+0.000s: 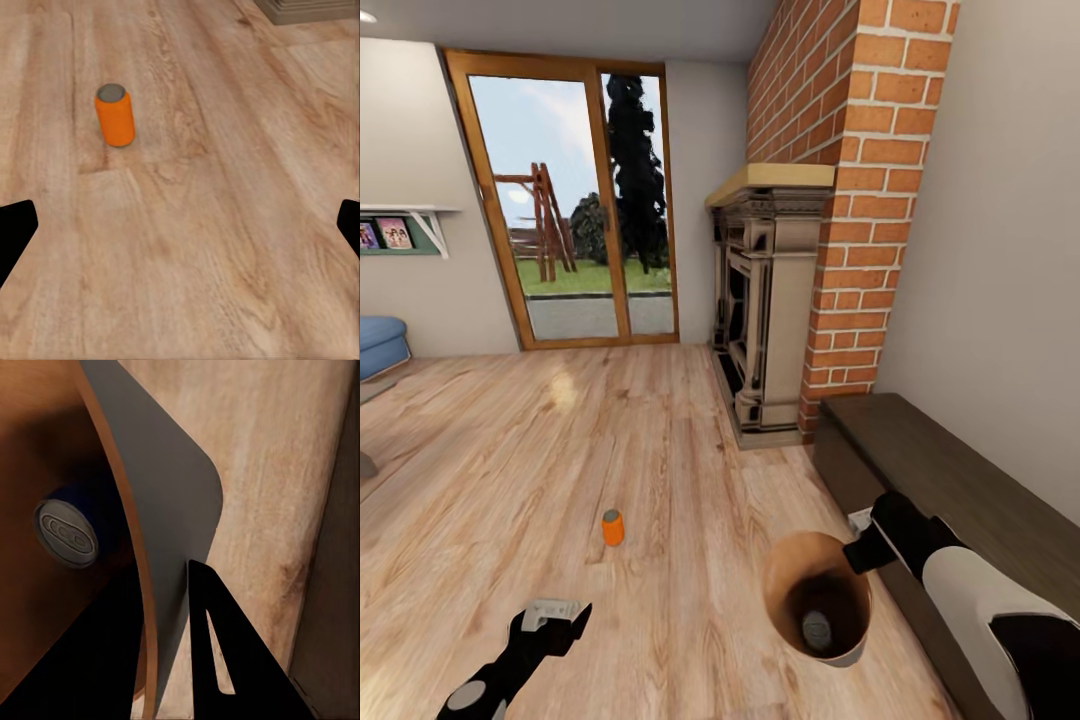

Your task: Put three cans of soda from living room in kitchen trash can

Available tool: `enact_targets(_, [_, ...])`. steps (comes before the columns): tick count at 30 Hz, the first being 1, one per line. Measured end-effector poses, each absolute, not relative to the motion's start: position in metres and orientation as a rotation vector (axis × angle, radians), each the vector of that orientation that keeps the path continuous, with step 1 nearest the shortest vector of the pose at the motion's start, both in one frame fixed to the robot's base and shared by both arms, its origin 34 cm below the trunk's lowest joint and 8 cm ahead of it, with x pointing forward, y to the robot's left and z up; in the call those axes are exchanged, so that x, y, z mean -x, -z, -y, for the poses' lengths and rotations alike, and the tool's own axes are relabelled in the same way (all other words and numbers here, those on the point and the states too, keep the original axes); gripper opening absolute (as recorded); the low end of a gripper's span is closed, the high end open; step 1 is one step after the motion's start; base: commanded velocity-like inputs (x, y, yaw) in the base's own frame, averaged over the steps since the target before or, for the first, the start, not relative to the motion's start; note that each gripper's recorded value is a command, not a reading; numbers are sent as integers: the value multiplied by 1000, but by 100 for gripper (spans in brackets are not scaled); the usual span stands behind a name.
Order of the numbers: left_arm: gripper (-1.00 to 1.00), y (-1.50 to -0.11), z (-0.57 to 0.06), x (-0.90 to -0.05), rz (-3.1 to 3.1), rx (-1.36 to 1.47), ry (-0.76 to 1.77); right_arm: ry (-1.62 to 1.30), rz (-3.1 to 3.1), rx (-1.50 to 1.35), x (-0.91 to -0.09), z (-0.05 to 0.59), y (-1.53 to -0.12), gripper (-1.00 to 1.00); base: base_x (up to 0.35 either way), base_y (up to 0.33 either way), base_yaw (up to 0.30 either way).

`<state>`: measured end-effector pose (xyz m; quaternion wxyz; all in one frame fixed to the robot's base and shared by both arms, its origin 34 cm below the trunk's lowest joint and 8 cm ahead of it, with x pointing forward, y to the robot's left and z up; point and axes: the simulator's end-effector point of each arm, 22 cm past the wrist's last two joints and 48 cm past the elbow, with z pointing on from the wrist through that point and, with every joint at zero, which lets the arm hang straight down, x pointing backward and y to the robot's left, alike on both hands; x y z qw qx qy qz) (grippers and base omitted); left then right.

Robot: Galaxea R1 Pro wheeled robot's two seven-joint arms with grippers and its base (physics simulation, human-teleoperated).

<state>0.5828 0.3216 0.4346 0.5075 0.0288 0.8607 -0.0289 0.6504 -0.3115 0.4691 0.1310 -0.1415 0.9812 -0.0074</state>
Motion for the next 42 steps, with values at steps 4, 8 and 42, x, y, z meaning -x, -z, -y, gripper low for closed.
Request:
enact_targets(4, [100, -431, -303, -581, -2085, -69, 118, 73, -2863, 464, -646, 319, -467, -100, 12, 0, 0])
enact_targets(8, [100, -430, -289, -581, -2085, -65, 149, 82, -2868, 532, -643, 312, -464, -100, 4, 0, 0])
enact_targets(42, [100, -429, -286, -580, -2088, -68, 153, -154, -2847, 395, -646, 277, -467, -100, 0, 13, 0])
